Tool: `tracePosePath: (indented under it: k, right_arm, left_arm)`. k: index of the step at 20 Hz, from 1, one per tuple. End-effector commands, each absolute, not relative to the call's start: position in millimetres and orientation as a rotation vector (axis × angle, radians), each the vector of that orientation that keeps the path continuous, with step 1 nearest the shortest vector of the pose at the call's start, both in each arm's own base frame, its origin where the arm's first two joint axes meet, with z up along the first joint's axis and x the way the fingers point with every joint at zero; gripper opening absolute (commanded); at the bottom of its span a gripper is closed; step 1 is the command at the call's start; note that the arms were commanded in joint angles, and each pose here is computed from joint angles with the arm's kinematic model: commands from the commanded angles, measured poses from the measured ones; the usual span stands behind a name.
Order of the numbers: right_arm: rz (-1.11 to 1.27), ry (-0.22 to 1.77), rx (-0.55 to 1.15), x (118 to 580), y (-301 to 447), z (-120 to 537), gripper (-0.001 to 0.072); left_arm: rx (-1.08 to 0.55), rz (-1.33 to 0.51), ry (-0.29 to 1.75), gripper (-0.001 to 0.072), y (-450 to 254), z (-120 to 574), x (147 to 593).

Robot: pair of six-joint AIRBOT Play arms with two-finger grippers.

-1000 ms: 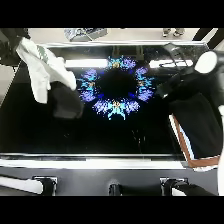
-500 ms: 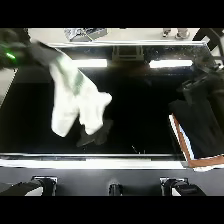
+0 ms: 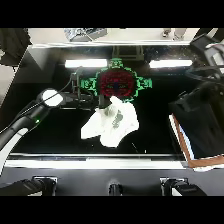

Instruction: Fold the shirts.

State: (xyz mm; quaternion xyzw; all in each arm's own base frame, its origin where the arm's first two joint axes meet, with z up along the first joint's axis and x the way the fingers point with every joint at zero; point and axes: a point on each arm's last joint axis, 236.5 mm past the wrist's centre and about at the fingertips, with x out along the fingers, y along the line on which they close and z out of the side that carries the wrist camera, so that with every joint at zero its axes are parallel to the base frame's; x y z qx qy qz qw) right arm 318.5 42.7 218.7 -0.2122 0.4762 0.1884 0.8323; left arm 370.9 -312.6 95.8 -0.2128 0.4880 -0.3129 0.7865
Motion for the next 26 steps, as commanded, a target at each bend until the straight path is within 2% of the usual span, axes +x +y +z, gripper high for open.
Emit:
tracePosePath:
  k: [1, 3, 5, 7, 10, 14, 21, 23, 24, 25, 26]
  right_arm:
    - [0.595, 1.116, -0.362, 320.8, 82.0, 183.1, 0.0670]
    - [0.709, 1.167, -0.283, 313.4, 106.4, 156.5, 0.0671]
    - [0.794, 1.259, -0.188, 292.3, 125.4, 113.6, 0.0671]
    - [0.786, 1.350, -0.137, 270.8, 139.5, 61.6, 0.0671]
    - [0.850, 1.409, -0.123, 234.9, 185.7, -0.1, 0.0695]
    - [0.866, 1.486, -0.101, 198.3, 203.3, -38.7, 0.0707]
    - [0.847, 1.455, -0.005, 200.9, 214.7, -48.0, 0.0702]
    - [0.797, 1.426, 0.075, 212.8, 224.7, -47.8, 0.0700]
    - [0.779, 1.401, 0.110, 219.1, 236.3, -49.5, 0.0702]
    - [0.781, 1.391, 0.118, 219.7, 248.3, -54.1, 0.0704]
    - [0.783, 1.398, 0.109, 216.5, 259.0, -63.0, 0.0707]
  left_arm:
    - [-0.407, -0.602, 1.189, 0.0676, -274.8, 73.5, 377.0]
    - [-0.235, -0.454, 1.242, 0.0676, -195.6, 74.6, 388.6]
    - [-0.081, -0.312, 1.342, 0.0677, -117.4, 60.6, 379.6]
    - [-0.135, -0.270, 1.442, 0.0677, -87.9, 35.8, 362.6]
    - [-0.254, -0.325, 1.534, 0.0676, -100.2, -16.1, 337.1]
    - [-0.279, -0.384, 1.592, 0.0674, -124.0, -63.1, 307.8]
    - [-0.304, -0.484, 1.629, 0.0665, -165.7, -96.5, 296.6]
    - [-0.306, -0.489, 1.630, 0.0500, -174.1, -103.2, 296.9]
    - [-0.320, -0.488, 1.617, 0.0495, -179.3, -105.4, 300.5]
    - [-0.346, -0.482, 1.603, 0.0429, -184.4, -105.9, 304.6]
    - [-0.372, -0.478, 1.588, 0.0219, -187.7, -104.8, 308.9]
